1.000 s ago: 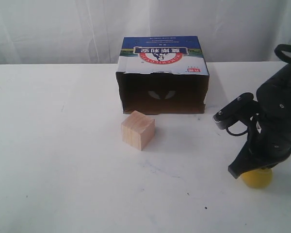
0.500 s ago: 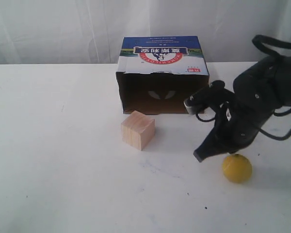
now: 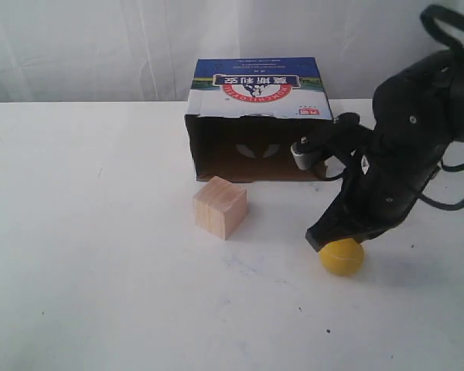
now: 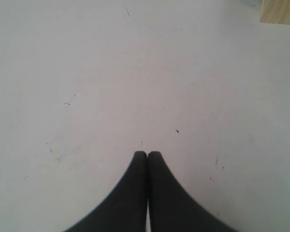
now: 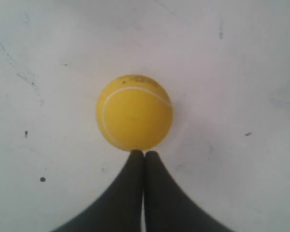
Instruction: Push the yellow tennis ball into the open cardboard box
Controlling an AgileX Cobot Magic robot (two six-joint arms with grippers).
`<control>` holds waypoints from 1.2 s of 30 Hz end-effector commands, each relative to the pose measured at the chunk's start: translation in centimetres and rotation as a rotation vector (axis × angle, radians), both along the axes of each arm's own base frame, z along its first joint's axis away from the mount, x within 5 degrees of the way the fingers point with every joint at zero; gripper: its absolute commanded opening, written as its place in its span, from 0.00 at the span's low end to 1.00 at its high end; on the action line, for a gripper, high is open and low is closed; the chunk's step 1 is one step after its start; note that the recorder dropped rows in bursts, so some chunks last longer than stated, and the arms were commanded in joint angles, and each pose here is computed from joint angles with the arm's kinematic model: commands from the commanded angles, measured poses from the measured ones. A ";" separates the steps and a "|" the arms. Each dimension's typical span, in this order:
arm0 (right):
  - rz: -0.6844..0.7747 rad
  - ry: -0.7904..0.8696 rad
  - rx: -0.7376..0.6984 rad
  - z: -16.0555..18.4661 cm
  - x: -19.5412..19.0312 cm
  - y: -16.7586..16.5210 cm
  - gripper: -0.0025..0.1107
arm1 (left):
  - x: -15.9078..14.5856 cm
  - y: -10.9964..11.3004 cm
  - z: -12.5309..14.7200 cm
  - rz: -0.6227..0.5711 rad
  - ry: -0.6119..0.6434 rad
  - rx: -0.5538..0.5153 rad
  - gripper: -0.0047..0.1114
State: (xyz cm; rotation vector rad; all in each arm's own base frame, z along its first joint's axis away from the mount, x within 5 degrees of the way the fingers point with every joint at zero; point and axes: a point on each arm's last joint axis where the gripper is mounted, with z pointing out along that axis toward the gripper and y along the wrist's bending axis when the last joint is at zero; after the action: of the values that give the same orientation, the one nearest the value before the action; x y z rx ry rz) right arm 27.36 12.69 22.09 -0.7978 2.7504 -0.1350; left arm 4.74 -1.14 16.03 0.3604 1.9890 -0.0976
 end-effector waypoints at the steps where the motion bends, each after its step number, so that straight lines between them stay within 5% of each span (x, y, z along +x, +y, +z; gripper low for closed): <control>1: 0.042 0.014 0.026 -3.3 0.9 1.4 0.02 | -0.1 0.0 -0.3 -0.005 0.015 0.007 0.04; 5: 0.033 0.085 0.014 -6.0 1.3 2.0 0.02 | -0.1 0.0 -0.3 -0.005 0.015 0.007 0.04; 17: 0.034 0.078 0.017 -5.8 1.4 2.0 0.02 | -0.1 0.0 -0.3 -0.005 0.015 0.007 0.04; 26: 0.057 -0.041 0.021 -1.7 3.9 3.0 0.02 | -0.1 0.0 -0.3 -0.005 0.015 0.007 0.04; 36: 0.050 -0.062 0.026 1.3 2.7 2.5 0.02 | -0.1 0.0 -0.3 -0.005 0.015 0.007 0.04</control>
State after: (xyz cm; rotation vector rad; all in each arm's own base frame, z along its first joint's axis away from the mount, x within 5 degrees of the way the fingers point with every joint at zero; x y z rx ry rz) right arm 30.55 15.24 22.48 -0.8254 2.6686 -0.1011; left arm 4.74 -1.14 16.03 0.3604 1.9890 -0.0976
